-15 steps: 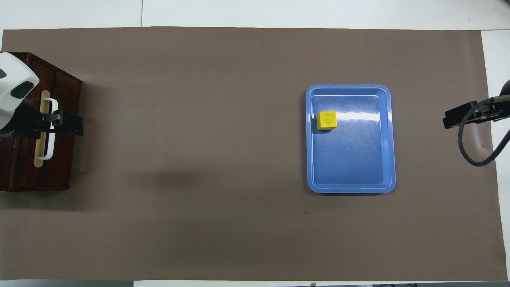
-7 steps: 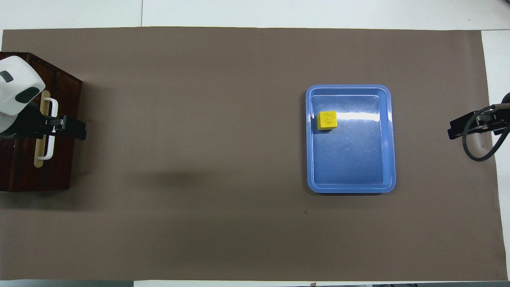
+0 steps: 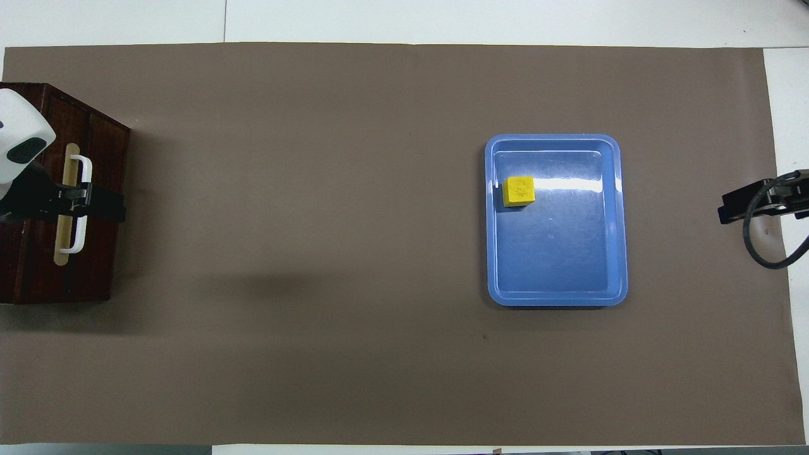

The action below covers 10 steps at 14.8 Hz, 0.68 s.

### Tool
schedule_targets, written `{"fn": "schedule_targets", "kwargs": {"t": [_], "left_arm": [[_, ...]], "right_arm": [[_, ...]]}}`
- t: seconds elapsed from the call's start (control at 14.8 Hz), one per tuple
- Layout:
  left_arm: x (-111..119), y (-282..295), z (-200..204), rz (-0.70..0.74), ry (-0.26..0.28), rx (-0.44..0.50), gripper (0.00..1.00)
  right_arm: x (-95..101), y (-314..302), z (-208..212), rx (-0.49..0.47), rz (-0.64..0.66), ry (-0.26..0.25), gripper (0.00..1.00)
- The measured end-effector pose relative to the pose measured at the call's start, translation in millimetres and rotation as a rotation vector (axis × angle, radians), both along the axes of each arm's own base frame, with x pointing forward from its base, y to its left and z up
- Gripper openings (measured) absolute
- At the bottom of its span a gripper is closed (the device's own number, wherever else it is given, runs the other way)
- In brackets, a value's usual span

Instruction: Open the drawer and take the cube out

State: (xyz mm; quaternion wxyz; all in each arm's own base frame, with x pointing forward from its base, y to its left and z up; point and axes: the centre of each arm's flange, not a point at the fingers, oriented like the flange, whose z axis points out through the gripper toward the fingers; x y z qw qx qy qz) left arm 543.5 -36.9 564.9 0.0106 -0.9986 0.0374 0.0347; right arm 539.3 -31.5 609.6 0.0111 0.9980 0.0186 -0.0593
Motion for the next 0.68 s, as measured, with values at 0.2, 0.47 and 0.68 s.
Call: {"fn": "schedule_targets", "kwargs": {"t": [0.2, 0.47, 0.68], "left_arm": [[0.1, 2.7, 0.2, 0.005, 0.000, 0.000, 1.00], [0.1, 2.4, 0.2, 0.004, 0.000, 0.000, 1.00], [0.1, 2.4, 0.2, 0.004, 0.000, 0.000, 1.00]], "right_arm": [[-0.2, 1.0, -3.6, 0.000, 0.002, 0.008, 1.00], [-0.2, 1.0, -3.7, 0.000, 0.002, 0.008, 1.00], [-0.2, 0.8, -3.6, 0.000, 0.001, 0.008, 1.00]]}}
